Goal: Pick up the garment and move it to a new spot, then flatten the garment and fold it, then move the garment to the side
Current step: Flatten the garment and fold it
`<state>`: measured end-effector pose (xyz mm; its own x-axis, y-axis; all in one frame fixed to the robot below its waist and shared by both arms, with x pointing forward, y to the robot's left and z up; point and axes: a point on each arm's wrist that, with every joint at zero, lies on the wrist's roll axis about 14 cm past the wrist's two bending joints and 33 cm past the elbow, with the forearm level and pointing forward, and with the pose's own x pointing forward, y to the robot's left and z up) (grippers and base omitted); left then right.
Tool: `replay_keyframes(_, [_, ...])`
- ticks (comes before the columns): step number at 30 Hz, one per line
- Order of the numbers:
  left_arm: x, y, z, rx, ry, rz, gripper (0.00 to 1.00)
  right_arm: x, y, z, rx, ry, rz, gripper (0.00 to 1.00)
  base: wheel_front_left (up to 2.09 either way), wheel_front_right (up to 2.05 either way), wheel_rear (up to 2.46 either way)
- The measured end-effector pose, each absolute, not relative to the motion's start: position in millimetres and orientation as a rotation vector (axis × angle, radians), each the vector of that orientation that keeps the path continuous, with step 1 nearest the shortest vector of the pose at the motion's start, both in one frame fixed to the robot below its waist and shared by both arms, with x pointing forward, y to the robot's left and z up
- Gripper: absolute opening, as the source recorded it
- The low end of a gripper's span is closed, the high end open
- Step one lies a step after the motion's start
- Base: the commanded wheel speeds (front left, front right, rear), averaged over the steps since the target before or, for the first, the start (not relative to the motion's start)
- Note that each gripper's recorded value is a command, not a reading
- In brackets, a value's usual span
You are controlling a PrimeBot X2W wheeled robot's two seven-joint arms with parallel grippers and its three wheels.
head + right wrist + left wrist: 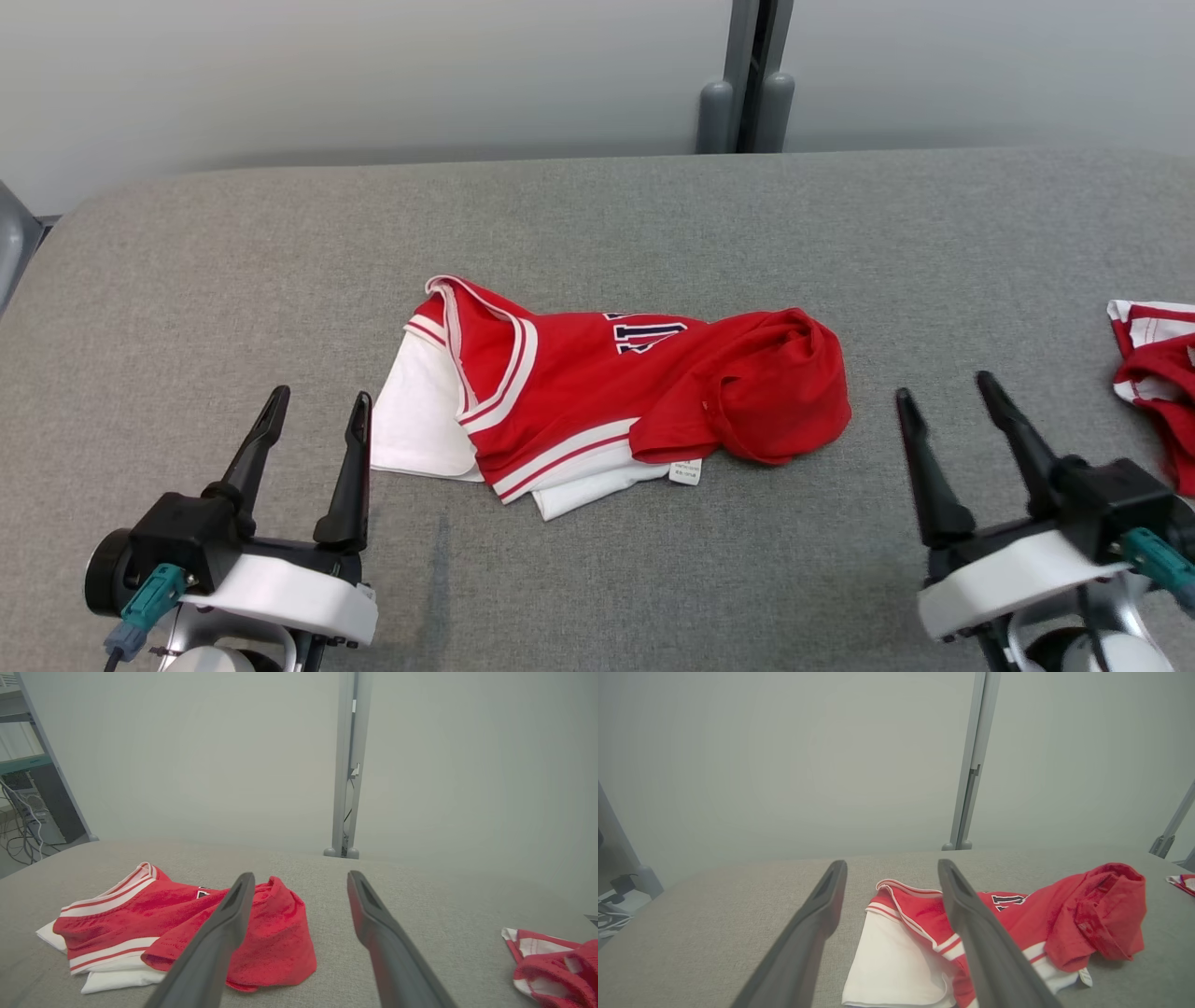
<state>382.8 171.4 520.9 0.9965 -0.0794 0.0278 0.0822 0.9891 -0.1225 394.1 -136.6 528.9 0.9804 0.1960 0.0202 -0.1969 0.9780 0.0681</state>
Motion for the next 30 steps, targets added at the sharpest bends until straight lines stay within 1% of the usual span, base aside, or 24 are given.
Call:
replay_keyframes(5, [388.4,174.1,514.8,-0.126,-0.013,-0.071,1.0,402.4,-79.3,522.5,0.04,0.033,0.38,1.0,0.0,0.0,0.0])
replay_keyframes(10, [394.2,175.3,506.0,-0.139,0.004,-0.059,1.0,401.1,-25.9,497.2,-0.014,0.141,0.577,1.0,0.0,0.0,0.0])
replay_keyframes(13, [397.2,176.7,499.7,-0.146,0.015,-0.052,1.0,400.0,-6.3,476.1,-0.051,0.221,0.659,1.0,0.0,0.0,0.0])
replay_keyframes(16, [401.3,177.0,493.4,-0.156,0.025,-0.045,1.0,405.3,1.0,456.1,-0.096,0.28,0.702,1.0,0.0,0.0,0.0])
replay_keyframes(20, [406.2,179.8,482.8,-0.161,0.042,-0.031,1.0,417.3,10.7,436.5,-0.14,0.318,0.745,1.0,0.0,0.0,0.0])
replay_keyframes(27, [413.0,184.2,466.8,-0.166,0.069,-0.012,1.0,434.1,13.7,402.7,-0.221,0.381,0.766,1.0,0.0,0.0,0.0])
replay_keyframes(28, [413.5,184.7,465.4,-0.166,0.072,-0.01,1.0,435.0,13.9,399.7,-0.221,0.39,0.765,0.22,0.0,0.0,0.0])
replay_keyframes(29, [414.4,185.5,464.5,-0.164,0.073,-0.008,1.0,435.9,14.3,398.6,-0.217,0.39,0.765,0.0,0.0,0.0,0.0])
replay_keyframes(30, [415.2,185.9,463.9,-0.163,0.073,-0.007,1.0,437.1,14.4,399.4,-0.205,0.384,0.761,0.0,0.0,0.0,0.0])
